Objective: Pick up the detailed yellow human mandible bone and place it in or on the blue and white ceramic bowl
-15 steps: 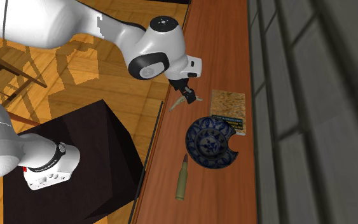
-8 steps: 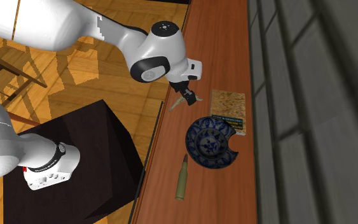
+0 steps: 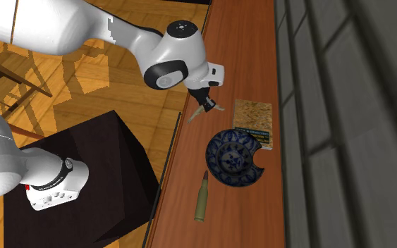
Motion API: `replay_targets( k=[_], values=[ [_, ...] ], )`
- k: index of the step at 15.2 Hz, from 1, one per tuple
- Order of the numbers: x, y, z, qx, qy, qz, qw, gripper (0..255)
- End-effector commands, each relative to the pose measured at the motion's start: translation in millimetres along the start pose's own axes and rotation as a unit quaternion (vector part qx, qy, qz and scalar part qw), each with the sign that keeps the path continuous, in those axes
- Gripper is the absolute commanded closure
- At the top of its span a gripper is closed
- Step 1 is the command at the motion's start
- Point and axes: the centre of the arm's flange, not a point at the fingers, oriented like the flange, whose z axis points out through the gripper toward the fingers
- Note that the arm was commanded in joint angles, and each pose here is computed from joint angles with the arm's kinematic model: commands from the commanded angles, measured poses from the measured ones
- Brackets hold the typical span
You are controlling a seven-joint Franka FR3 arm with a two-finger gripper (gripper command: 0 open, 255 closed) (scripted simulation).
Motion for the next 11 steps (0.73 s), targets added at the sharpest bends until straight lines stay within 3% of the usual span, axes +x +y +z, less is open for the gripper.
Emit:
replay_targets(
  k=[1,5,11],
  values=[
    [-3.5,2.1,6.1,0.000,-0.007,0.002,1.0000,255],
    [-3.0,2.0,6.0,0.000,-0.007,0.002,1.0000,255],
    [2.5,4.4,-25.1,0.000,-0.007,0.002,1.0000,255]
  ],
)
